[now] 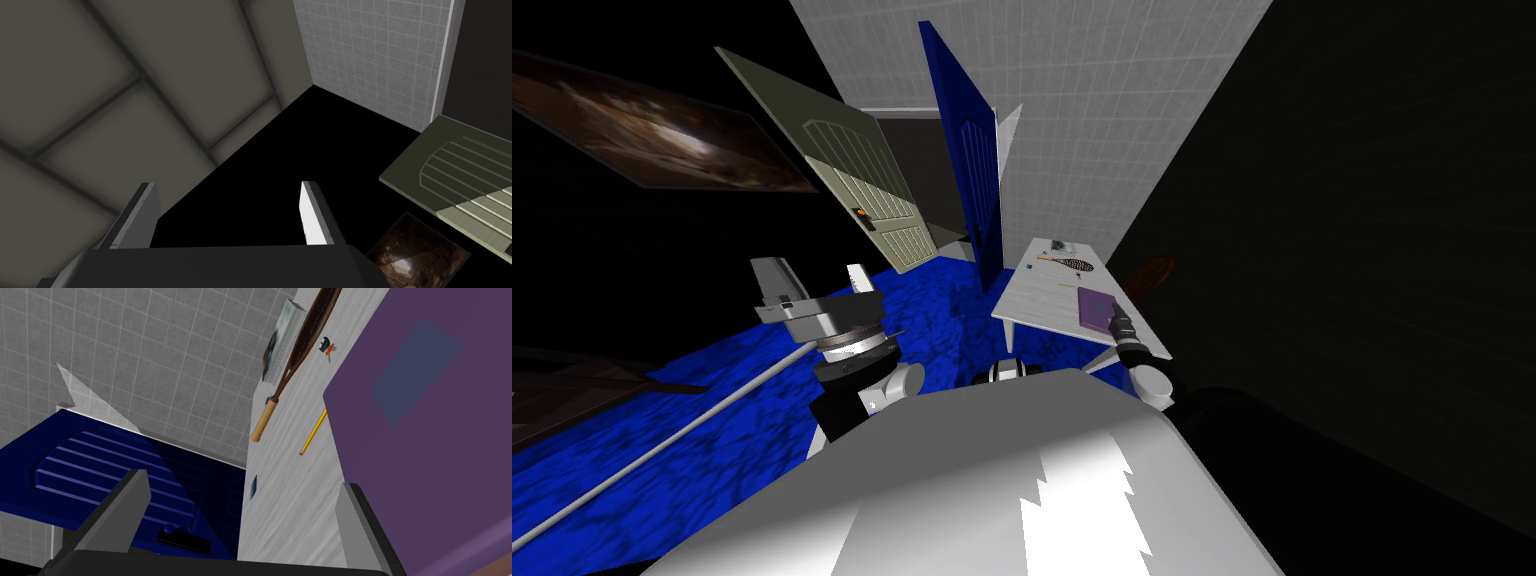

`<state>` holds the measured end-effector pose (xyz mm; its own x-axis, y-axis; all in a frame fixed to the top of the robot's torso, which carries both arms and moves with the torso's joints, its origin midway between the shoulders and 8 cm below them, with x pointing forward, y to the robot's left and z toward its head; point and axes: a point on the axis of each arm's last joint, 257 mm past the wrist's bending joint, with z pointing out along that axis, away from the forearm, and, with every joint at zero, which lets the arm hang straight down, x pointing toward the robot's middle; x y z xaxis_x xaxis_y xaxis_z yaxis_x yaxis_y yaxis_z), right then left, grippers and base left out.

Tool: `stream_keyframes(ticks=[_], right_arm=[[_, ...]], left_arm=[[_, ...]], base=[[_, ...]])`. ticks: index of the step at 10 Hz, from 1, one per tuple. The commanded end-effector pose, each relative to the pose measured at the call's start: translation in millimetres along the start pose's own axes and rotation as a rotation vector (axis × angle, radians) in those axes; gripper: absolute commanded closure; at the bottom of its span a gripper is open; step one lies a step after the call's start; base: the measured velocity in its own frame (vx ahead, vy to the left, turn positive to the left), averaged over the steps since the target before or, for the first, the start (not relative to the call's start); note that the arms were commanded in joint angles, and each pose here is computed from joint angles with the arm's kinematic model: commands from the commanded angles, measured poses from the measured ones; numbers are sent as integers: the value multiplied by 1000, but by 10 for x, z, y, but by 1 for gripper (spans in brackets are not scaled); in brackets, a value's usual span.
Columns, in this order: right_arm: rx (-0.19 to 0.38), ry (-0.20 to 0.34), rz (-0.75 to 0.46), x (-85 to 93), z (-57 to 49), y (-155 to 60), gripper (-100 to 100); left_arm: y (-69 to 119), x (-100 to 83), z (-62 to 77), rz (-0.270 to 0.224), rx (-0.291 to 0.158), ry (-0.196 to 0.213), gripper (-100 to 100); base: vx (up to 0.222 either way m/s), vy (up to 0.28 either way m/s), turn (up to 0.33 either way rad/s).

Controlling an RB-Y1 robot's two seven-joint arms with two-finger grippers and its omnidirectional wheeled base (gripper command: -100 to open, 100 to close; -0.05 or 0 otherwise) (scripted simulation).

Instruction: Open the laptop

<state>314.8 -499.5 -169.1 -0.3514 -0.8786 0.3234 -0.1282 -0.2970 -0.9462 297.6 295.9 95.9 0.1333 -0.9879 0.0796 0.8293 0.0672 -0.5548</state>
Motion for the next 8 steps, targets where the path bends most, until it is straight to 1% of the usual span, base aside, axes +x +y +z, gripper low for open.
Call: stream_keyframes(ticks=[1, 2, 3, 4, 8], right_arm=[[21, -6, -87, -15, 0, -50, -100], [16, -5, -71, 43, -6, -66, -100], [17, -5, -74, 26, -4, -55, -100], [22, -12, -74, 112, -39, -153, -100], [33, -35, -75, 226, -101, -354, -100]], left_arm=[[0, 0, 0, 0, 0, 0, 0], [0, 0, 0, 0, 0, 0, 0], [0, 0, 0, 0, 0, 0, 0], [0, 0, 0, 0, 0, 0, 0], [0, 0, 0, 0, 0, 0, 0]], base=[[0, 0, 0], [90, -36, -11], [57, -24, 0], [45, 2, -83], [60, 29, -78]])
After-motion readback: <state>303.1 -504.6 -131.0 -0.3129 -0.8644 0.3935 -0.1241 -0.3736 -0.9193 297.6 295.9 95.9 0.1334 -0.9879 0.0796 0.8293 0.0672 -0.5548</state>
